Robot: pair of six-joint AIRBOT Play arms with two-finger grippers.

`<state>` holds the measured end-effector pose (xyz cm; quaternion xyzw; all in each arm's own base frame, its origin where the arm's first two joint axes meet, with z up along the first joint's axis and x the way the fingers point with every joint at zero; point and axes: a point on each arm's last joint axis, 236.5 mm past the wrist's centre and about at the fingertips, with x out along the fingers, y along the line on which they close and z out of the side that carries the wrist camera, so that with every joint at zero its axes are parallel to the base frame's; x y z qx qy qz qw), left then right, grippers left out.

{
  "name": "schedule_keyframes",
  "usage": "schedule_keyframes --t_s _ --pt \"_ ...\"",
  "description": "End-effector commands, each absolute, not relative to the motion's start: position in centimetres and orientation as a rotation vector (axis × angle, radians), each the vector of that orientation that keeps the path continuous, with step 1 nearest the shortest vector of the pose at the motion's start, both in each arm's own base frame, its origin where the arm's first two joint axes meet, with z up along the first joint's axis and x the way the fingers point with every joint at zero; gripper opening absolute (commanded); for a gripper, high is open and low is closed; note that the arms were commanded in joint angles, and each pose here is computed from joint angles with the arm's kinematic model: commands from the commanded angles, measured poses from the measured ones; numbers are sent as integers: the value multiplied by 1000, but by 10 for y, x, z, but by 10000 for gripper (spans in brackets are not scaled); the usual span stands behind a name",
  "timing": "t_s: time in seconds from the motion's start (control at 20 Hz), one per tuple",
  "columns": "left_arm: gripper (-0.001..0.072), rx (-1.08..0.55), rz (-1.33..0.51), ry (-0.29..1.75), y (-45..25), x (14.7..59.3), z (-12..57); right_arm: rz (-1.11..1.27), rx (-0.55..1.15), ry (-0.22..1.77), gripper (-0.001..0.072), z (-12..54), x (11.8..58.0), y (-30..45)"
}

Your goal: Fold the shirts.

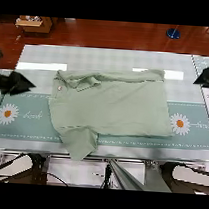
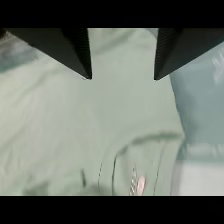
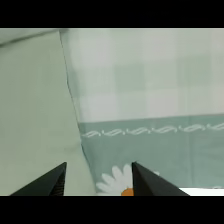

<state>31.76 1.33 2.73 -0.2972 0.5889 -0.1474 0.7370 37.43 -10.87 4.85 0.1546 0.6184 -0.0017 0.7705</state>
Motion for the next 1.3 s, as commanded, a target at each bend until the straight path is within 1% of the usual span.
schedule_keyframes --t_s 0.0,0.05,0.15,0.25,0.35,0.5,0.85,0.9,0.95,1.0,1.05,1.1,1.2,1.25 --pt "562 -829 -355 1408 -22 245 -5 72 558 1363 499 13 323 -90" --pt "595 -872 -363 1458 -33 228 -19 81 627 1351 499 3 313 -85" --pt "595 -924 -387 1530 -52 203 -38 82 728 1327 499 -10 298 -79" --pt "595 -946 -374 1566 -61 189 -55 59 755 1314 499 -19 288 -79" --pt "592 -929 -334 1569 -64 186 -71 51 752 1307 499 -22 284 -78" --pt "592 -881 -335 1596 -75 181 -85 53 753 1310 499 -22 283 -77" --pt "586 -773 -293 1635 -91 190 -114 63 758 1321 499 -21 281 -74" --pt "535 -770 -262 1633 -92 193 -120 64 760 1323 499 -21 280 -74" --pt "378 -773 -243 1634 -94 196 -124 70 762 1329 498 -21 279 -73" --pt "171 -767 -257 1638 -98 196 -125 77 766 1339 499 -21 277 -71" --pt "63 -752 -277 1638 -100 195 -124 83 765 1353 499 -21 274 -69" --pt "43 -748 -287 1639 -100 194 -124 73 746 1376 499 -24 268 -72" --pt "41 -750 -295 1651 -101 191 -123 27 700 1455 499 -38 247 -82" --pt "41 -750 -298 1654 -101 190 -122 17 733 1467 500 -44 239 -81"
